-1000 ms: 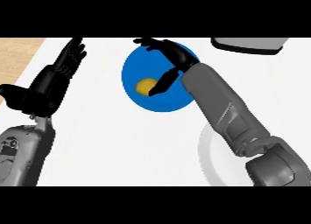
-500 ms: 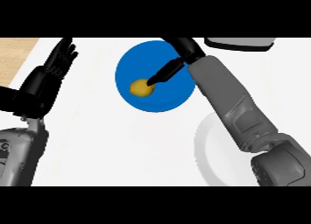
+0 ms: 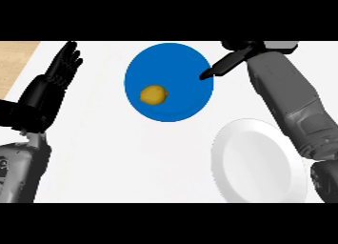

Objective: Pick the lemon from the plate and place it in the plate

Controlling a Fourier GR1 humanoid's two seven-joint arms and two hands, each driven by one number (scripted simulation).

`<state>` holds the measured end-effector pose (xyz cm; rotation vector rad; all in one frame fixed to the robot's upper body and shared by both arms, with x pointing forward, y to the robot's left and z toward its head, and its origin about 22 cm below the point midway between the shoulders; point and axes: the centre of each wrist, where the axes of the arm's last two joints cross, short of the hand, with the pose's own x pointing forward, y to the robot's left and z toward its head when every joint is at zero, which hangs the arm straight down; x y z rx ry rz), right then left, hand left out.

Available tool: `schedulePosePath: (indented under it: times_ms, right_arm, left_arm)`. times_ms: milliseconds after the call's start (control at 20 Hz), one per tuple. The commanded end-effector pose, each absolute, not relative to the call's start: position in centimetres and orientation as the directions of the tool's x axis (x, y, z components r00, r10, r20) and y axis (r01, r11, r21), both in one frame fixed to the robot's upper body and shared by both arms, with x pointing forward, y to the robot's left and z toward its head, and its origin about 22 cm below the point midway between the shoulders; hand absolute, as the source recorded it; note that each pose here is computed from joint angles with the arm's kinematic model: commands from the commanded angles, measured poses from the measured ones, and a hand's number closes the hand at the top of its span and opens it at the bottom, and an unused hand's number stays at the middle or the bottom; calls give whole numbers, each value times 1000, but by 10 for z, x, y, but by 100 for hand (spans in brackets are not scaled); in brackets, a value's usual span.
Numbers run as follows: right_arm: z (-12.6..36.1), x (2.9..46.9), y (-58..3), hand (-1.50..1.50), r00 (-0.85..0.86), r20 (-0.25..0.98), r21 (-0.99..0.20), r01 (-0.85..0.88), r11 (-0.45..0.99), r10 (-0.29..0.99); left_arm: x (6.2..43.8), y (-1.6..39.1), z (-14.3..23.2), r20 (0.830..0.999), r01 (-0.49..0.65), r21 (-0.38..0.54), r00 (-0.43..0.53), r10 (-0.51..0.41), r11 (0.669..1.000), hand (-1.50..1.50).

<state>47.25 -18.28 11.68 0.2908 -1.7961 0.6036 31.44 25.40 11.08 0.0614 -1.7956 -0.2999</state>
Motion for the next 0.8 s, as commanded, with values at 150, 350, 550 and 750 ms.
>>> schedulePosePath:
  times_ms: [150,350,550,750]
  right_arm:
    - [118,468,-253,-150,-339,934,-275,-472,837,115]
    - [138,469,-278,-150,-357,923,-308,-455,836,145]
    - [126,464,-287,-150,-358,923,-309,-469,827,142]
    - [120,462,-290,-150,-390,902,-348,-404,846,186]
  left_arm:
    - [312,252,119,943,132,245,-262,-204,961,0]
    - [315,241,123,942,141,236,-275,-191,962,0]
    - [320,248,132,941,134,237,-280,-193,962,0]
    - [313,242,119,943,148,229,-278,-182,962,0]
